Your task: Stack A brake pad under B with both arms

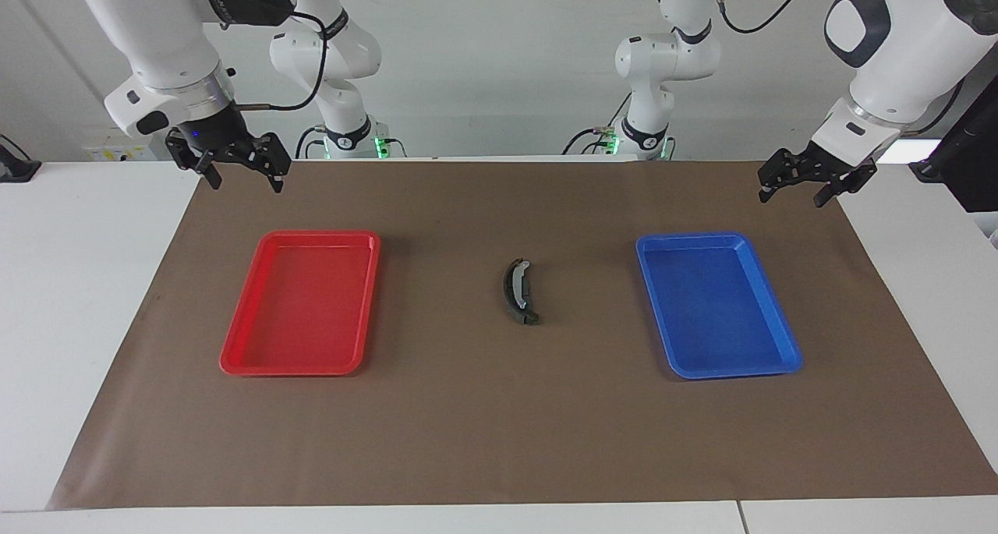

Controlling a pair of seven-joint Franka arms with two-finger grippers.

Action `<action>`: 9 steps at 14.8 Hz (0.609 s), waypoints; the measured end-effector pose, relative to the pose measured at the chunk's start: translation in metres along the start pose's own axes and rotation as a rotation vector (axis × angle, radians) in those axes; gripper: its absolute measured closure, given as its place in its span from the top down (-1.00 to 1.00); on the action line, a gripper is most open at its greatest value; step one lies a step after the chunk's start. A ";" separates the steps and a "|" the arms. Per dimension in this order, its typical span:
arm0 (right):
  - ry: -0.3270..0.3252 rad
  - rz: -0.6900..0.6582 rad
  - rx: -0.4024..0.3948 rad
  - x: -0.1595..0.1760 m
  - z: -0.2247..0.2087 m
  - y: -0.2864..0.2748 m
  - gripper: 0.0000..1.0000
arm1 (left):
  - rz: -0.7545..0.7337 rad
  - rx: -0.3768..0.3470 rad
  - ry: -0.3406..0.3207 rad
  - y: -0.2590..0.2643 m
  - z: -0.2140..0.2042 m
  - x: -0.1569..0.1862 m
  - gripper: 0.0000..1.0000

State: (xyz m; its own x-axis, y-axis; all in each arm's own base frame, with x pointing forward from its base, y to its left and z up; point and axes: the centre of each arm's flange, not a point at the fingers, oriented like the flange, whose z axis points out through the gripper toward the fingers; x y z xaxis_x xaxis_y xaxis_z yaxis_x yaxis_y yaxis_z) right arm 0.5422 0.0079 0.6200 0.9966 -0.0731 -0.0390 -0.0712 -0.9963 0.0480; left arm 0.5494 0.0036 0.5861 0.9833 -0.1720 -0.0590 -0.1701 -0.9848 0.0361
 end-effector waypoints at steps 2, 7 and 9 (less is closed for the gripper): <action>0.002 -0.002 -0.016 0.000 0.000 0.002 1.00 | 0.000 0.000 0.000 0.000 0.000 0.000 1.00; 0.000 -0.007 -0.015 0.000 0.000 0.002 1.00 | 0.000 0.000 0.000 0.000 0.000 0.000 1.00; -0.002 -0.005 0.001 0.000 0.000 0.001 1.00 | 0.000 0.000 0.000 0.000 0.000 0.000 1.00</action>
State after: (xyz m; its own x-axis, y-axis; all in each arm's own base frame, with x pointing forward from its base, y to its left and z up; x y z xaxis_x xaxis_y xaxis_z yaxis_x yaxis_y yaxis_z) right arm 0.5419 0.0067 0.6200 0.9968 -0.0681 -0.0415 -0.0661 -0.9967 0.0466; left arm 0.5494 0.0036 0.5861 0.9833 -0.1720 -0.0590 -0.1701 -0.9848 0.0361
